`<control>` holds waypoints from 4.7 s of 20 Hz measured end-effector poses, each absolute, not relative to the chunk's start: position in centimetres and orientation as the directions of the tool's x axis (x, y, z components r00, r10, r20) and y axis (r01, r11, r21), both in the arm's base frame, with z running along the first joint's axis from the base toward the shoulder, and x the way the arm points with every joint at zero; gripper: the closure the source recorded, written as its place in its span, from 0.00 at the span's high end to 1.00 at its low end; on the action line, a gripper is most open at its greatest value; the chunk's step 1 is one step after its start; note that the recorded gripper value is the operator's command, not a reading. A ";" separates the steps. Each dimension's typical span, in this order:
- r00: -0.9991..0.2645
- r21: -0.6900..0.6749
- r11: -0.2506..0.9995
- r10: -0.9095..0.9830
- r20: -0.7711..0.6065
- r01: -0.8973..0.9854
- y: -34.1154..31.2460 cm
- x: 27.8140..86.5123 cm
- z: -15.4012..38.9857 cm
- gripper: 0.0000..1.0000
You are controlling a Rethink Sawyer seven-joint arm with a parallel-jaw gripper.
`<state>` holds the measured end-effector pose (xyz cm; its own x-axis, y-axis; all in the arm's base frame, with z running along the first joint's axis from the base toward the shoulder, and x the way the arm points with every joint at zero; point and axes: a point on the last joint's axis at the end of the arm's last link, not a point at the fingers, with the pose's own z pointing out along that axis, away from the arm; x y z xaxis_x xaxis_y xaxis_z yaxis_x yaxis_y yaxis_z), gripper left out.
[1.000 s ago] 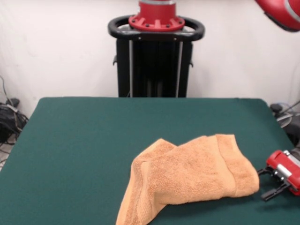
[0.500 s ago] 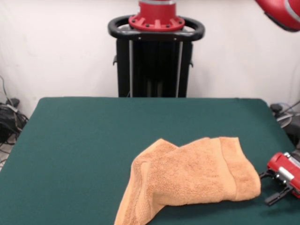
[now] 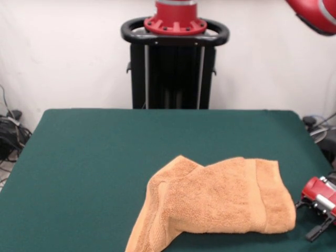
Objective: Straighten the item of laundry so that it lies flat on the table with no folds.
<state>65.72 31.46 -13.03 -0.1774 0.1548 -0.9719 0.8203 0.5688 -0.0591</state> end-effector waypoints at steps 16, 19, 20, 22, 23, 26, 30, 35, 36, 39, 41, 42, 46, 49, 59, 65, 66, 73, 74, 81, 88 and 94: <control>-0.193 -0.043 0.559 0.212 -0.958 0.828 31.0 66.0 -13.2 0.00; -0.194 -0.042 0.556 0.218 -0.956 0.830 30.9 66.0 -13.2 0.00; -0.195 -0.042 0.556 0.218 -0.956 0.830 30.9 66.0 -13.2 0.00; -0.195 -0.043 0.557 0.217 -0.956 0.830 30.8 65.9 -13.2 0.00; -0.196 -0.044 0.557 0.216 -0.957 0.830 30.8 66.0 -13.2 0.00; -0.197 -0.045 0.556 0.217 -0.956 0.830 30.8 65.9 -13.2 0.00; -0.198 -0.041 0.551 0.227 -0.954 0.833 30.7 65.9 -13.2 0.00; -0.201 -0.034 0.532 0.259 -0.945 0.846 30.5 65.6 -13.2 0.00; -0.202 -0.033 0.527 0.266 -0.943 0.849 30.4 65.4 -13.2 0.00; -0.211 -0.037 0.508 0.290 -0.934 0.861 30.3 64.5 -13.3 0.00; -0.230 -0.056 0.488 0.304 -0.925 0.871 30.1 63.1 -13.3 0.00; -0.236 -0.063 0.487 0.304 -0.923 0.871 30.0 62.7 -13.3 0.00; -0.284 -0.115 0.481 0.293 -0.913 0.869 29.8 60.4 -13.1 0.00; -0.330 -0.161 0.487 0.284 -0.900 0.858 29.7 58.2 -12.9 0.00; -0.456 -0.276 0.476 0.318 -0.831 0.835 27.2 50.9 -8.9 0.00; -0.486 -0.319 0.449 0.329 -0.810 0.835 26.1 47.9 -3.4 0.00; -0.487 -0.320 0.448 0.329 -0.809 0.835 26.1 47.8 -3.0 0.00; -0.494 -0.331 0.448 0.318 -0.809 0.831 26.6 45.5 3.5 0.00; -0.492 -0.330 0.446 0.319 -0.810 0.832 26.8 45.4 3.9 0.00; -0.487 -0.343 0.420 0.307 -0.818 0.840 28.2 44.2 6.2 0.00; -0.498 -0.369 0.407 0.277 -0.822 0.836 29.0 42.9 6.6 0.00; -0.511 -0.379 0.430 0.245 -0.824 0.819 29.6 42.3 6.7 1.00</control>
